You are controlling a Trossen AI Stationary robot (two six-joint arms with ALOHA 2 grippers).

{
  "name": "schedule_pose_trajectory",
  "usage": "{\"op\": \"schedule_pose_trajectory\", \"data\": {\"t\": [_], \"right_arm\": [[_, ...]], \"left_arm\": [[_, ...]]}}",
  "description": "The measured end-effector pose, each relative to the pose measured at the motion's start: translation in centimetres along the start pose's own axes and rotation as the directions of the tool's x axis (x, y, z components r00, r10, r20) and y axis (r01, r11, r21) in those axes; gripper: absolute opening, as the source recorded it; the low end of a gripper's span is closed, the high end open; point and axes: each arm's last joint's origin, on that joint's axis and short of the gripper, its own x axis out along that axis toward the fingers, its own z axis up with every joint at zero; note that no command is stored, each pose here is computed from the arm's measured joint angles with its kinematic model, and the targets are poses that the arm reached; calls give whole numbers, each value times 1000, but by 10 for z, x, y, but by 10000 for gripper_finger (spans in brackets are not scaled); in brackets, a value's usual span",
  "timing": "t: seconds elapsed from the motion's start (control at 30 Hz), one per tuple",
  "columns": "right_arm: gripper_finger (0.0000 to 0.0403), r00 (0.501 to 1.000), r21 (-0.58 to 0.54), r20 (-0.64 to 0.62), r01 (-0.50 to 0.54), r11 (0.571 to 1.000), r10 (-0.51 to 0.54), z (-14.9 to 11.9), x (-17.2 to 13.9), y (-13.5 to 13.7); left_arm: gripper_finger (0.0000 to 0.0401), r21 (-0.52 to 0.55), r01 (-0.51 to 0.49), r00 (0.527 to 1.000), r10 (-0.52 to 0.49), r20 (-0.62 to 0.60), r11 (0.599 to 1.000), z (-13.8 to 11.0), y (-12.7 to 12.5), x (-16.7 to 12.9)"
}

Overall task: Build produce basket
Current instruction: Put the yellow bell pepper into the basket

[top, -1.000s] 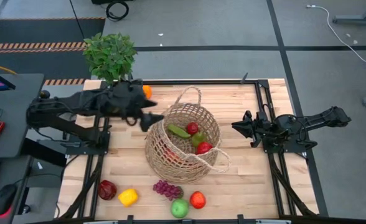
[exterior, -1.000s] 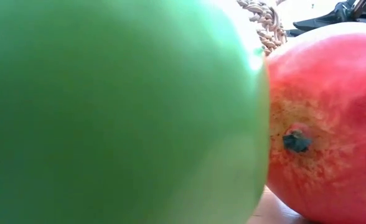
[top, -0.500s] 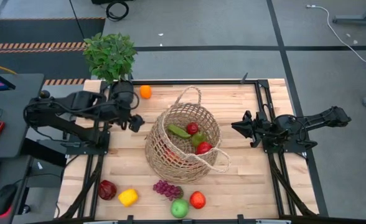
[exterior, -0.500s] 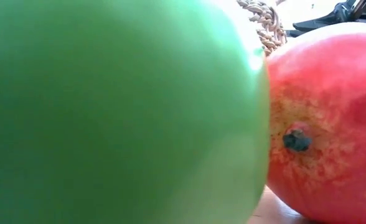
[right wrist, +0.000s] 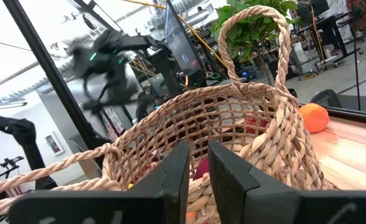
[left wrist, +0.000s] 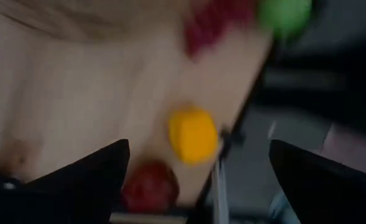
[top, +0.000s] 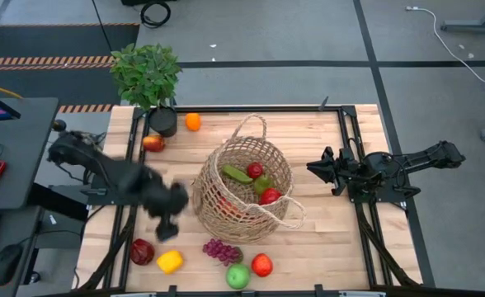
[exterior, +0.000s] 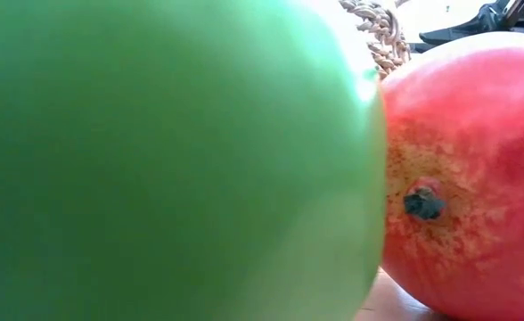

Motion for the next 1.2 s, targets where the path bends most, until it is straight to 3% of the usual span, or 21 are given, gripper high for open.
{"op": "schedule_pose_trajectory", "data": {"t": [0.07, 0.17, 0.3, 0.4, 0.57, 0.8, 1.07, 1.2], "right_arm": [[64, 1000, 0, 0, 0, 1000, 0, 0, 0, 0], [64, 1000, 0, 0, 0, 1000, 0, 0, 0, 0], [64, 1000, 0, 0, 0, 1000, 0, 0, 0, 0], [64, 1000, 0, 0, 0, 1000, 0, 0, 0, 0], [64, 1000, 0, 0, 0, 1000, 0, 0, 0, 0], [64, 1000, 0, 0, 0, 1000, 0, 0, 0, 0], [64, 1000, 0, -1, 0, 1000, 0, 0, 0, 0], [64, 1000, 0, -1, 0, 1000, 0, 0, 0, 0]], "left_arm": [[392, 70, 11, 996, -5, -90, 997, -10, -17, 18], [392, 95, 65, 974, -42, -224, 993, -25, -37, 38], [392, 123, 85, 960, -48, -278, 989, -44, -60, 60], [392, 124, 74, 965, -39, -259, 990, -55, -73, 75], [392, -3, -51, 973, 49, -224, 999, -61, -78, 98], [392, -116, -169, 975, 149, -162, 979, -70, -84, 124], [392, -236, -235, 972, 227, -60, 943, -80, -79, 137], [392, -244, -201, 979, 194, -56, 949, -84, -75, 151]]}}
